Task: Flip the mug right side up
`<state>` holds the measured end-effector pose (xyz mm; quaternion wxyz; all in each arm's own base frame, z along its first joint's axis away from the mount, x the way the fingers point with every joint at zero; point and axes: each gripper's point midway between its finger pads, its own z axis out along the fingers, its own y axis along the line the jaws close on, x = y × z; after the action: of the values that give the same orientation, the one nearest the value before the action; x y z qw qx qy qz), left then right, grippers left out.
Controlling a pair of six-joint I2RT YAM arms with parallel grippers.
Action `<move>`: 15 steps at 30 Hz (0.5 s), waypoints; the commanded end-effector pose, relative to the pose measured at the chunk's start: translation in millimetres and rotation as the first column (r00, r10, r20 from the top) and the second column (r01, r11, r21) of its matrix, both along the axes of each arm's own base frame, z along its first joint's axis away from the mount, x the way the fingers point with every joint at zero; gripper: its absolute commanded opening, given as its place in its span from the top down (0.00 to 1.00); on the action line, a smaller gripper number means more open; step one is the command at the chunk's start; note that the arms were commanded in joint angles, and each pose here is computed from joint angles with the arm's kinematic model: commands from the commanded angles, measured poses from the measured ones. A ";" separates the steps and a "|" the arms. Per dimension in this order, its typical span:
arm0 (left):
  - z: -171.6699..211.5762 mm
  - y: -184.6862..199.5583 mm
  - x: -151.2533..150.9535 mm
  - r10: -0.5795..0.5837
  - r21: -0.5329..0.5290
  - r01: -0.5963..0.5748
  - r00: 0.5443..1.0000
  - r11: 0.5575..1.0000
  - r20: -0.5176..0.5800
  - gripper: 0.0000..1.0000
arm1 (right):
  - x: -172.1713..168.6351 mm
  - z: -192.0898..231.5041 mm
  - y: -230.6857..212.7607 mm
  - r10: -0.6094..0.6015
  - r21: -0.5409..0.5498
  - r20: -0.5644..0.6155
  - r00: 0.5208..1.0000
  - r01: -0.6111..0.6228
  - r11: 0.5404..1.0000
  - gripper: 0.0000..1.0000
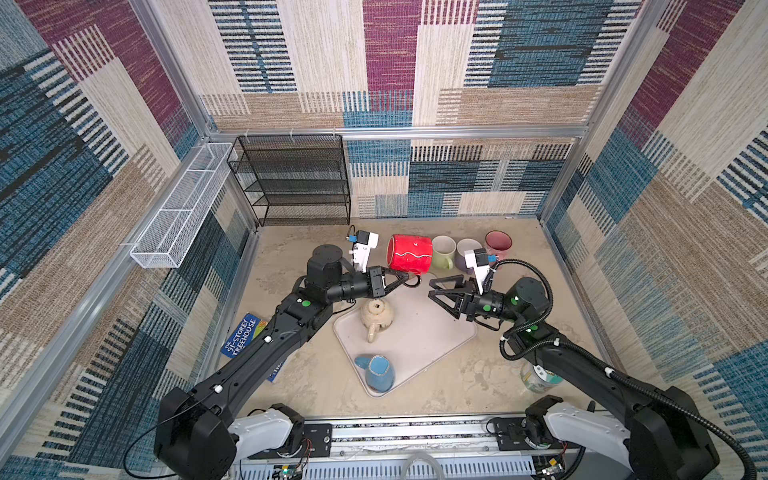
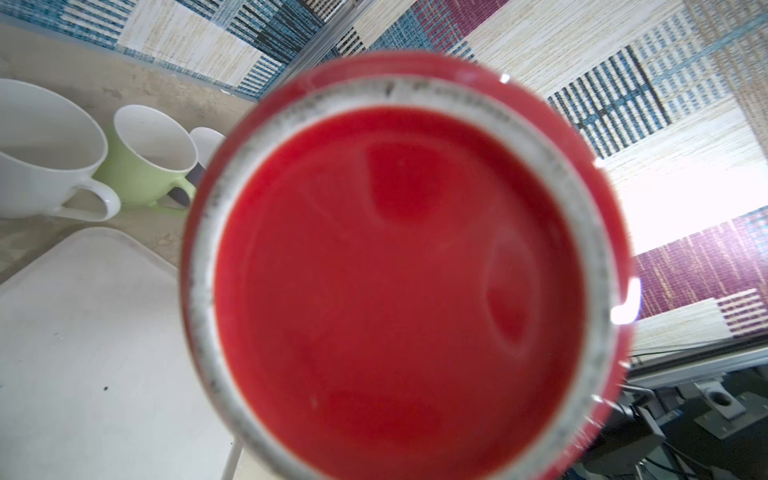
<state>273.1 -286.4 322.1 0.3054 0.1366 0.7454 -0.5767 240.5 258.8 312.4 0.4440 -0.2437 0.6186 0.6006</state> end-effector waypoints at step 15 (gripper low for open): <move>41.5 -12.2 -1.6 -0.084 -0.162 0.100 0.991 0.982 0.103 1.00 | 16.8 31.7 11.7 0.037 0.068 0.057 0.998 -0.041 0.997 0.55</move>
<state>274.9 -296.8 337.4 0.2949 0.1442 0.7116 -0.6212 261.2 269.7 330.4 0.4496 -0.2448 0.6019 0.6128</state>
